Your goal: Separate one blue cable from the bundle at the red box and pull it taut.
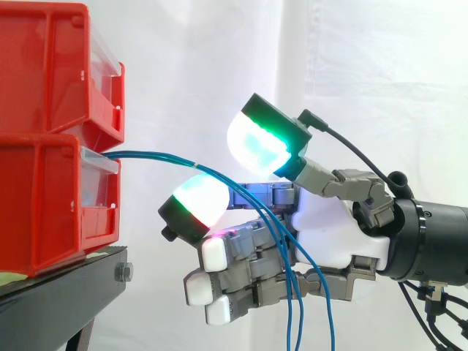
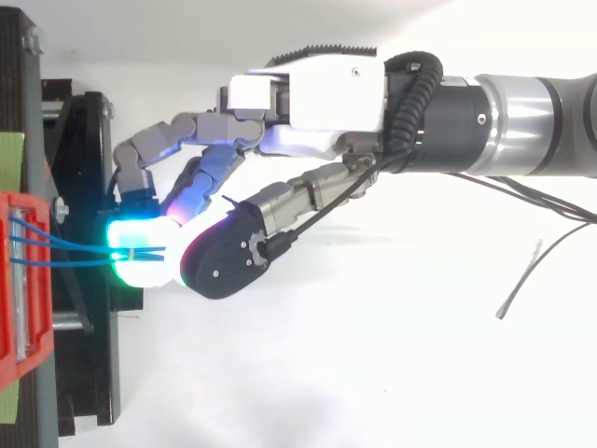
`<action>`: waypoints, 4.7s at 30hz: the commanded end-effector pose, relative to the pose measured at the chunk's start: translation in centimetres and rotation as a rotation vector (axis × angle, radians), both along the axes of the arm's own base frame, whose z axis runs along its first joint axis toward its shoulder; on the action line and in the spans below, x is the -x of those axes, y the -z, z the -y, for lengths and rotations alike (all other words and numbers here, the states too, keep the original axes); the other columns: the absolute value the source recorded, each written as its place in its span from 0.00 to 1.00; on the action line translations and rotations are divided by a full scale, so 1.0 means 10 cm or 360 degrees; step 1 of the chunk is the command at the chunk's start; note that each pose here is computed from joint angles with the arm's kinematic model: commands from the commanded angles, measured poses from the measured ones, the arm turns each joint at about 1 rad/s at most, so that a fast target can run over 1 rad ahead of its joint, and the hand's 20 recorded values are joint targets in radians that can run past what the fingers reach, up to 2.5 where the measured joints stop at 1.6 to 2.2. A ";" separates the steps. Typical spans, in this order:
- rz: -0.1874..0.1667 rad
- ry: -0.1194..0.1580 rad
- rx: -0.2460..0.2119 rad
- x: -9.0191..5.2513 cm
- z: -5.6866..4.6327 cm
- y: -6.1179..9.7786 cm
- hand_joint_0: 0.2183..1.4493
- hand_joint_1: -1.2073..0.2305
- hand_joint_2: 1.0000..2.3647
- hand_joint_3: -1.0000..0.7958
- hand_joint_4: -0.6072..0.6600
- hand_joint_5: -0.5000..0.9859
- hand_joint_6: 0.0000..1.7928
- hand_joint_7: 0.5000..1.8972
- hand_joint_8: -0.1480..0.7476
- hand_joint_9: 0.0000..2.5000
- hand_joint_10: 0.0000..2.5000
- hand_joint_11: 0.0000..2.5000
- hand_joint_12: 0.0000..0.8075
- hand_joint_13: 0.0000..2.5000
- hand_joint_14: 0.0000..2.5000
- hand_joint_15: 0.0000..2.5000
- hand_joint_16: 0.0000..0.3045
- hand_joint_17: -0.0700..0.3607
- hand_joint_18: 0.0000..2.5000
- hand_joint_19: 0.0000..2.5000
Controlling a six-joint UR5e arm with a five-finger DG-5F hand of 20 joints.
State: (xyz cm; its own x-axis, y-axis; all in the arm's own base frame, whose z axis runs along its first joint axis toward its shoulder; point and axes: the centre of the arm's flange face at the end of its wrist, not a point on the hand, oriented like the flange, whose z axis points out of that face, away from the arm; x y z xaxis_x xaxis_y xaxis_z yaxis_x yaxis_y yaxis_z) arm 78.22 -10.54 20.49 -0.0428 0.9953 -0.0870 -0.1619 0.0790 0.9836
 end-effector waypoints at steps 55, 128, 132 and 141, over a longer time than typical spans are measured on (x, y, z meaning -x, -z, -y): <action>-0.0063 -0.0007 -0.0009 -0.03 0.19 -0.19 0.34 0.30 0.01 0.44 0.37 0.21 0.49 0.37 0.47 0.45 0.01 0.39 0.42 0.36 0.01 0.20 0.12 0.36 0.27 0.23; -0.0308 -0.0008 -0.0068 0.11 0.38 -0.56 0.30 0.36 0.00 0.28 0.49 0.21 0.46 0.31 0.42 0.50 0.03 0.67 0.37 0.51 0.00 0.70 0.14 0.38 0.32 0.31; -0.0330 -0.0012 -0.0068 0.12 0.34 -0.55 0.27 0.37 0.00 0.28 0.50 0.22 0.44 0.32 0.43 0.50 0.03 0.67 0.38 0.51 0.00 0.69 0.14 0.39 0.32 0.31; -0.0337 -0.0014 -0.0068 0.12 0.33 -0.54 0.27 0.35 0.00 0.28 0.50 0.22 0.44 0.33 0.43 0.50 0.03 0.67 0.38 0.51 0.00 0.68 0.15 0.40 0.32 0.31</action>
State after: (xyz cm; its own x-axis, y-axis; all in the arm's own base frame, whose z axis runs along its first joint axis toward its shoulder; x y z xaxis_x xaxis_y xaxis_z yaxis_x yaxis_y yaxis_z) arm 77.00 -13.84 25.89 -0.0645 0.9974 -0.0328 0.0476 0.0359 0.9982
